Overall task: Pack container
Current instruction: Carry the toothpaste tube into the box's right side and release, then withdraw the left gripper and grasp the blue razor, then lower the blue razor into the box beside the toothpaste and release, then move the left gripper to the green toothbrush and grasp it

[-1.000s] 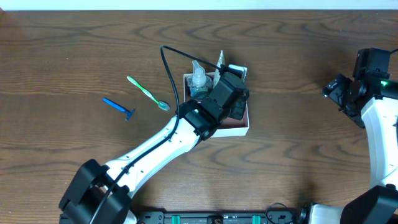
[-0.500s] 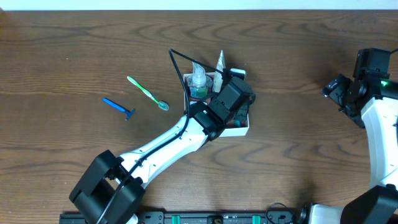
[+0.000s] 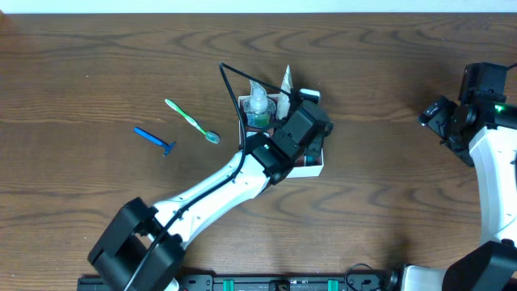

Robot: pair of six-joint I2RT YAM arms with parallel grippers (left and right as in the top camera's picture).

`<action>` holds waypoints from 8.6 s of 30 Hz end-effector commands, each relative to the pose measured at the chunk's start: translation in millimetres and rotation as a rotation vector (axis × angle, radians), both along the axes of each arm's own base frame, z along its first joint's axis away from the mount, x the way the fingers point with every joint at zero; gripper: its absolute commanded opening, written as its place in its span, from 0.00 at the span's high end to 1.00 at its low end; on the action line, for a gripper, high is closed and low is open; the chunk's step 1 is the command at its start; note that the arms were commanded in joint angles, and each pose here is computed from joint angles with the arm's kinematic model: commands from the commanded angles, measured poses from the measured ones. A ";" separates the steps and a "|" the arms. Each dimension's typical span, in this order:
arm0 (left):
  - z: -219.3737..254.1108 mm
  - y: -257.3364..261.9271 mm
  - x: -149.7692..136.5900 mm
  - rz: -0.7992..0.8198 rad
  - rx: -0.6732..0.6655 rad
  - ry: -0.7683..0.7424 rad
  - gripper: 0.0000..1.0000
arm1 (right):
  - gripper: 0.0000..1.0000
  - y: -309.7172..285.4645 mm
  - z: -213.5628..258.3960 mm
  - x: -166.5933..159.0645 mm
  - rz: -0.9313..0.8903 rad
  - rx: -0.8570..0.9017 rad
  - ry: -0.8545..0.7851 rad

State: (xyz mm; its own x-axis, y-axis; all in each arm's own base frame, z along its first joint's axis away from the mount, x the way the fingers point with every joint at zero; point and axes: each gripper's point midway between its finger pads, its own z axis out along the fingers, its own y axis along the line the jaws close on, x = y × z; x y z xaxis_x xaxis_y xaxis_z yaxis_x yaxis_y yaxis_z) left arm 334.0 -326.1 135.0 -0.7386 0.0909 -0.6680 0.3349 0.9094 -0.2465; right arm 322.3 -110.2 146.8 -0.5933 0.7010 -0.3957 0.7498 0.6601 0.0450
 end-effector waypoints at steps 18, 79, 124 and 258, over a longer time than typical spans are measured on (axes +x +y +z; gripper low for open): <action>101.9 144.1 -32.5 0.260 0.302 -0.176 0.50 | 0.01 -2.7 -1.2 -0.7 -0.005 -0.003 0.006; -125.9 364.8 7.3 1.074 0.085 0.748 0.40 | 0.01 -2.6 -1.2 -0.7 -0.005 -0.003 0.006; -59.8 317.8 24.0 0.668 -0.098 0.658 0.90 | 0.01 -2.6 -1.2 -0.7 -0.005 -0.003 0.006; 109.3 121.1 8.2 -0.346 0.836 -0.441 0.02 | 0.01 -2.6 -1.2 -0.7 -0.005 -0.003 0.006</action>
State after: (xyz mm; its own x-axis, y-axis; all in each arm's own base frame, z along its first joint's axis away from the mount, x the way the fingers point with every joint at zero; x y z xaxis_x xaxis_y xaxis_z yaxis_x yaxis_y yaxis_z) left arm 336.3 -219.8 221.6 -0.2163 0.8938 -0.3928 0.6057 0.4384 0.6640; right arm 322.2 -110.1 146.8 -0.5935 0.7010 -0.3955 0.7499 0.6601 0.0447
